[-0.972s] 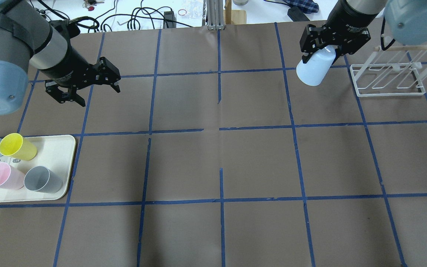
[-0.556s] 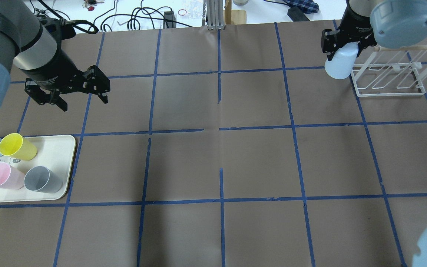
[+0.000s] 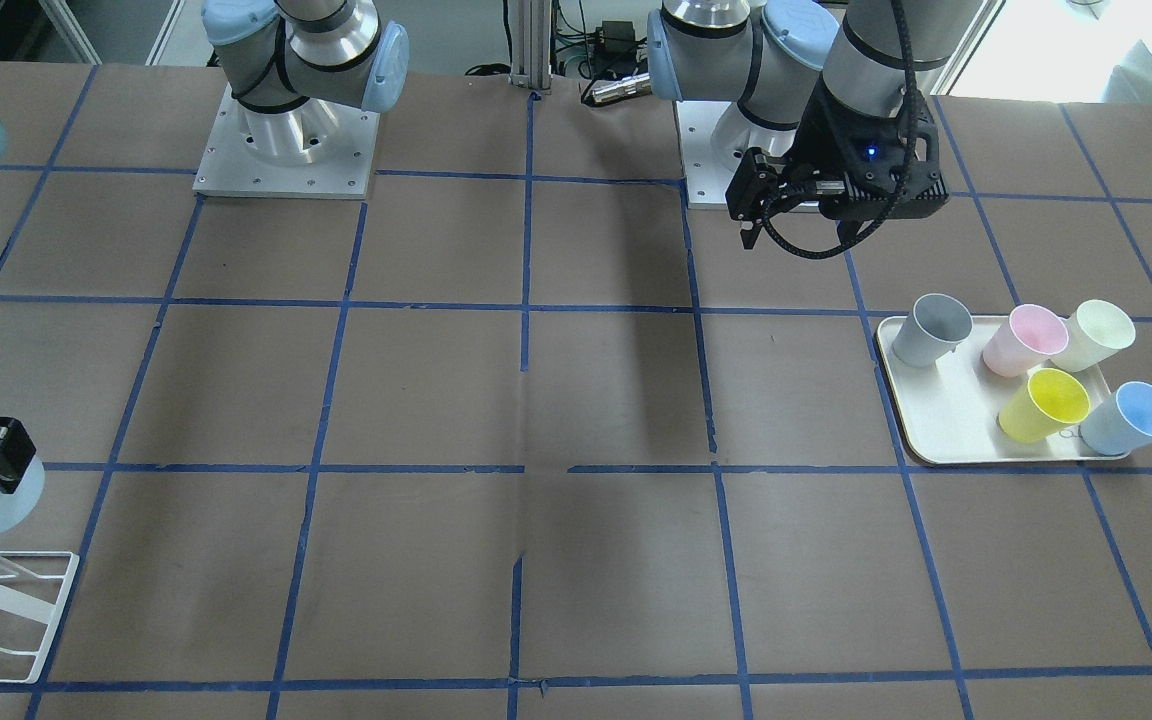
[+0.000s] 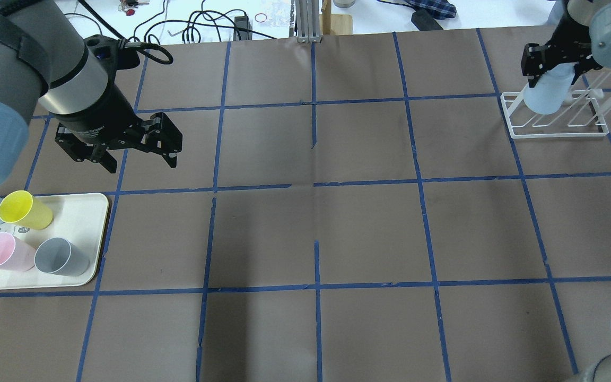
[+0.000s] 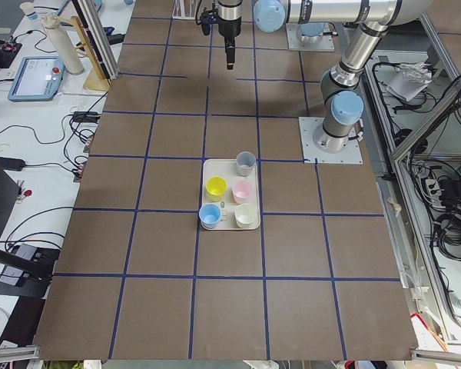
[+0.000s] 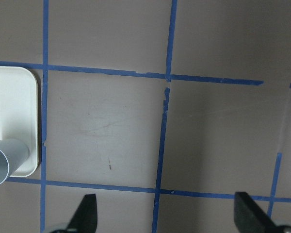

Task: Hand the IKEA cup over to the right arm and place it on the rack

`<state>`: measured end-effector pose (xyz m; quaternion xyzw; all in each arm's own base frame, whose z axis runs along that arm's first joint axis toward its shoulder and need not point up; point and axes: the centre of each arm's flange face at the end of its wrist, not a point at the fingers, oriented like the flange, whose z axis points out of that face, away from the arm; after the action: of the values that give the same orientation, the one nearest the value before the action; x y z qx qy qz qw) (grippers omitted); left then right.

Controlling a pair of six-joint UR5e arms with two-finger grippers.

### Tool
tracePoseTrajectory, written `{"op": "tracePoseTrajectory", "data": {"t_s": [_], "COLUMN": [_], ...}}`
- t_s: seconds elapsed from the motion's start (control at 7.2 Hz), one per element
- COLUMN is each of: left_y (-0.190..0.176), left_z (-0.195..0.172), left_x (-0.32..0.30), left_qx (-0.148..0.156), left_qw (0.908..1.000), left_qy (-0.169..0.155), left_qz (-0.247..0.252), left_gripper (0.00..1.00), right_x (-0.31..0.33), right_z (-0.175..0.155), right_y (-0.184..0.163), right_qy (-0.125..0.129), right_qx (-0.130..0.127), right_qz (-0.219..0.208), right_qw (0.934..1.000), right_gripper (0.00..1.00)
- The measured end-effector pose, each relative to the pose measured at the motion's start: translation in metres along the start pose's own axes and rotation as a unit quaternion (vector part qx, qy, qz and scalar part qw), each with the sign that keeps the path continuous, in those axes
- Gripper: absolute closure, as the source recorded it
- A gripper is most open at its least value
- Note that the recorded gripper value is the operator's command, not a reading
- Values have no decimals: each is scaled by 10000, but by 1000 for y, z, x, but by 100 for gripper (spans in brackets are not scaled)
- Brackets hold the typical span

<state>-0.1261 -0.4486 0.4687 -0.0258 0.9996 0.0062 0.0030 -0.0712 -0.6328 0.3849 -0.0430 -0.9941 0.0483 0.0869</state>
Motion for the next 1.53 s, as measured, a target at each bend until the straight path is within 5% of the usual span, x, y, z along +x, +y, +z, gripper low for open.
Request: {"op": "tracePoseTrajectory", "data": {"t_s": [0.97, 1.11, 1.25, 1.53], "left_y": [15, 18, 20, 21], "left_z": [-7, -7, -8, -8], "left_x": [0, -1, -1, -1], "left_qx": [-81, -126, -152, -163], "left_qw": [9999, 9999, 9999, 9998], "left_qy": [-43, -46, -44, -45], "left_qz": [69, 68, 70, 71], "left_gripper": [0, 0, 0, 0], "right_x": [48, 52, 53, 49], "right_z": [32, 40, 45, 52], "right_y": [-11, -14, -16, -26], "right_qy": [58, 65, 66, -139], "right_qx": [87, 101, 110, 453], "right_qz": [-388, -424, -441, -436], "right_qw": [9992, 9990, 9989, 9979], "right_gripper": [89, 76, 1, 0]}}
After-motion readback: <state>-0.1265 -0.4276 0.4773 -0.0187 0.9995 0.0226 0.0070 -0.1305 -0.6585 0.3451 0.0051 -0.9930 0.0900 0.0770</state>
